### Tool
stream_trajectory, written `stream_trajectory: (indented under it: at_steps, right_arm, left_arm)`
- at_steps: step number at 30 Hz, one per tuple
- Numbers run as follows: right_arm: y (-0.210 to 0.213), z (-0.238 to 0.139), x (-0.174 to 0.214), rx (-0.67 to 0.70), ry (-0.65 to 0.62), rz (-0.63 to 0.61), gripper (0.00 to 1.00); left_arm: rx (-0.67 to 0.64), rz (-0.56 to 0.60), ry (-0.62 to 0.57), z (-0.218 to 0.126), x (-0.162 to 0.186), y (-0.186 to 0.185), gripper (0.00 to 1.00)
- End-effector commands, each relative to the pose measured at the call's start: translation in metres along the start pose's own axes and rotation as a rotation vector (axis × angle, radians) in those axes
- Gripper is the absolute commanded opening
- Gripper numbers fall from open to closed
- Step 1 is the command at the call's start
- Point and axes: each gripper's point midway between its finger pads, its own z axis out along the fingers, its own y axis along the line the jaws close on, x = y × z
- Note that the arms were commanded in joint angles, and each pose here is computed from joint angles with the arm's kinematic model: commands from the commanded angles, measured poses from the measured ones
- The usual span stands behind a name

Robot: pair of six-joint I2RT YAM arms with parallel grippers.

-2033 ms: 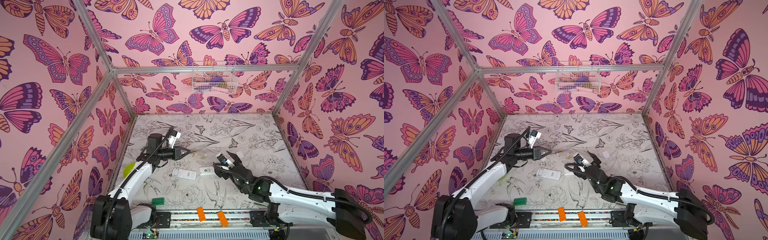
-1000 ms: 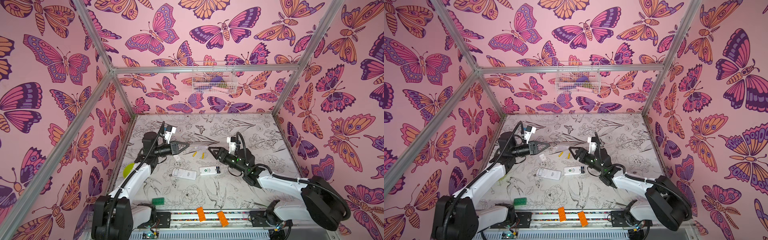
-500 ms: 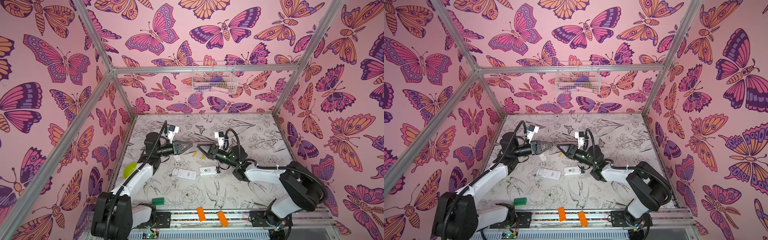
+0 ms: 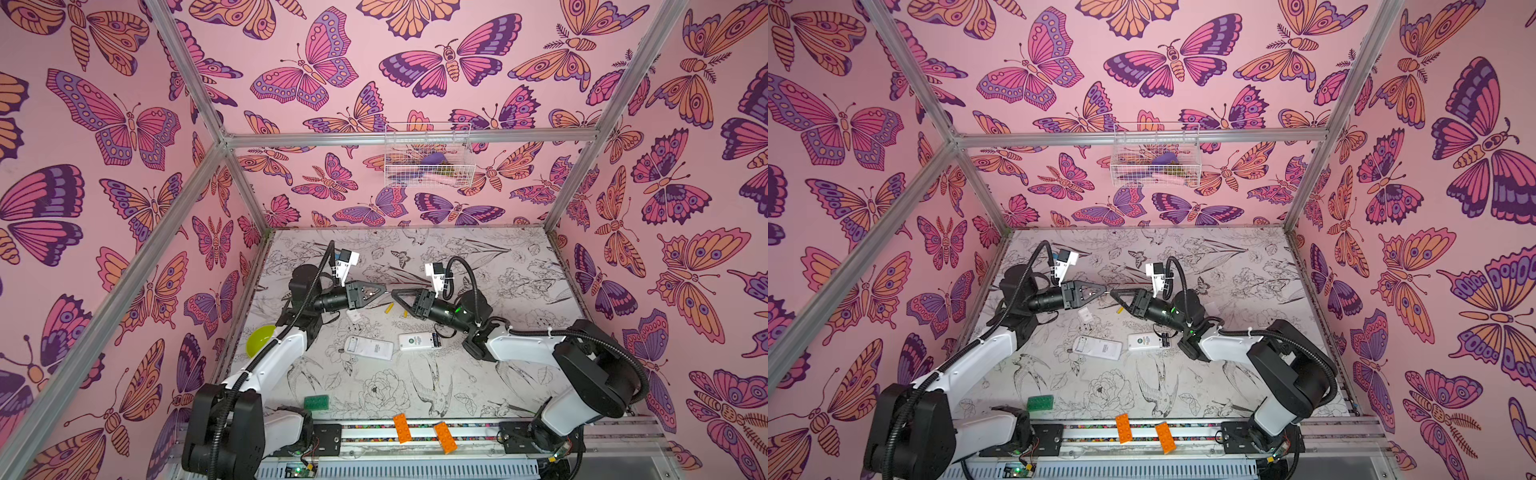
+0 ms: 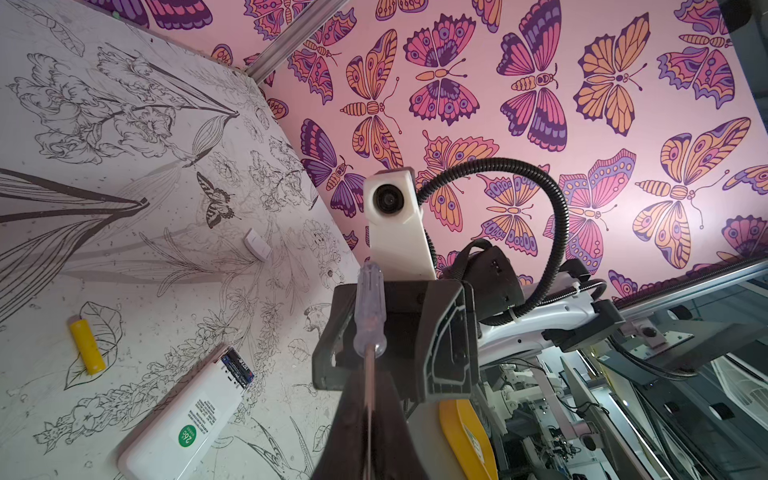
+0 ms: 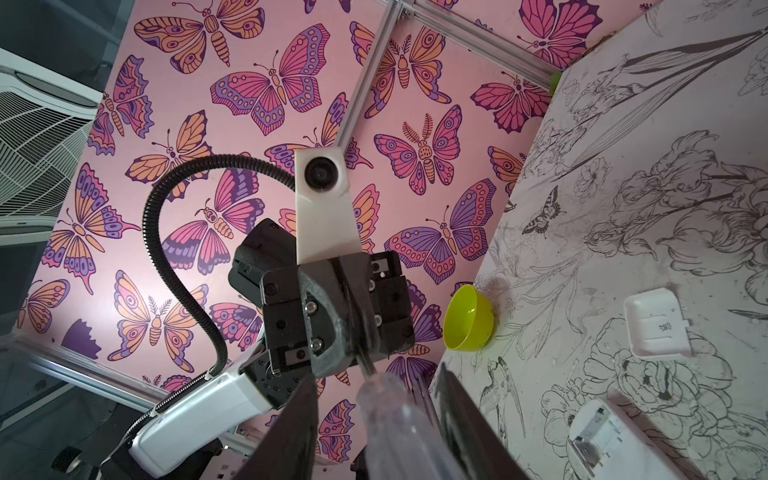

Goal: Unload the batteries from the remote control

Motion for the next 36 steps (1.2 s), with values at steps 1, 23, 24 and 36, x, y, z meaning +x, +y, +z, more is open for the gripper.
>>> stream_trajectory:
  at_steps: [1, 23, 24, 36]
  right_arm:
    - [0.024, -0.004, -0.012, -0.076, -0.027, -0.033, 0.48]
    - [0.018, -0.004, 0.004, -0.071, 0.077, -0.040, 0.33]
    - [0.015, -0.003, 0.006, -0.069, 0.087, -0.039, 0.30]
    - [-0.003, -0.027, -0.001, 0.031, 0.060, -0.074, 0.00]
  left_arm:
    - [0.049, 0.021, 0.040, 0.001, 0.009, -0.009, 0.00]
    - [0.056, 0.042, 0.052, 0.002, 0.014, -0.009, 0.00]
    - [0.051, 0.047, 0.052, 0.002, 0.016, -0.006, 0.00]
    - [0.016, 0.069, 0.044, -0.004, 0.006, -0.001, 0.38]
